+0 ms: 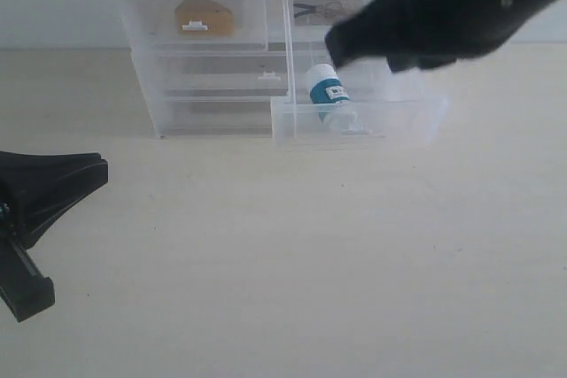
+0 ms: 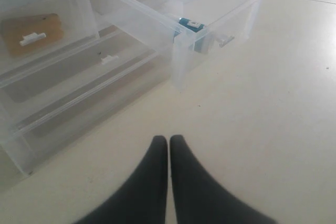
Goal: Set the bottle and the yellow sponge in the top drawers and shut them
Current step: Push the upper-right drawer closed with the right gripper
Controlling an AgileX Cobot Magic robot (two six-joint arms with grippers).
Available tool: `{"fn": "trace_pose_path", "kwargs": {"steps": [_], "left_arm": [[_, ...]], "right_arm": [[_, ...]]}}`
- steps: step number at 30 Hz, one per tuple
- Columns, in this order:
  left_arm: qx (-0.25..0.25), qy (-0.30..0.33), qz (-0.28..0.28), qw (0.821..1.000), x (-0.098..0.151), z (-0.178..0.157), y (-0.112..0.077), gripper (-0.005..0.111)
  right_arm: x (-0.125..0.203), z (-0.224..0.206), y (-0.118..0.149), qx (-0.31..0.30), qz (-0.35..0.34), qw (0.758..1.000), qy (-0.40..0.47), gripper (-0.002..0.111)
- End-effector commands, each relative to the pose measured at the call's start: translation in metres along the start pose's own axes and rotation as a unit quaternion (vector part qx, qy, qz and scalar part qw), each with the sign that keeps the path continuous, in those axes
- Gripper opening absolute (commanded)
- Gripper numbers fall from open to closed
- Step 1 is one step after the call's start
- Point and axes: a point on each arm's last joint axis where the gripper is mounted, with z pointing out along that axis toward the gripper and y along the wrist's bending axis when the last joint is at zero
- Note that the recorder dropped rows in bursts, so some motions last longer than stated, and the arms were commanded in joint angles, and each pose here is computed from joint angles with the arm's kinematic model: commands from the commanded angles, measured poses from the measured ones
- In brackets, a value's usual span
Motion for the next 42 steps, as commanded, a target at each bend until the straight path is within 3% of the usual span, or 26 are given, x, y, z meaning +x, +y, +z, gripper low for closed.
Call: {"fn": "trace_pose_path", "kwargs": {"steps": [1,8,11,15,23,33,37,42], "left_arm": [[-0.001,-0.002,-0.009,1.000,0.000,0.000,0.000,0.004],[-0.001,-0.002,-0.009,1.000,0.000,0.000,0.000,0.004],[-0.001,-0.002,-0.009,1.000,0.000,0.000,0.000,0.004],[-0.001,-0.002,-0.009,1.000,0.000,0.000,0.000,0.004],[-0.001,-0.002,-0.009,1.000,0.000,0.000,0.000,0.004],[-0.001,-0.002,-0.009,1.000,0.000,0.000,0.000,0.004],[-0.001,-0.002,-0.009,1.000,0.000,0.000,0.000,0.004],[0.002,-0.005,-0.009,1.000,0.000,0.000,-0.001,0.004]], "right_arm": [[0.025,0.030,0.011,-0.020,-0.011,1.000,0.020,0.001],[0.028,0.074,0.021,-0.019,-0.034,0.999,0.017,0.001],[0.023,0.088,0.020,0.013,-0.044,0.999,0.000,0.001],[0.012,0.087,0.016,0.039,-0.030,0.999,-0.019,0.001],[-0.011,0.083,0.021,0.019,-0.047,0.996,-0.080,0.001],[-0.032,0.121,-0.003,0.056,-0.015,0.996,-0.063,0.001],[-0.033,0.109,-0.005,0.054,-0.003,0.997,-0.061,0.001],[-0.034,0.055,-0.004,0.054,0.003,0.995,-0.082,0.001]]}}
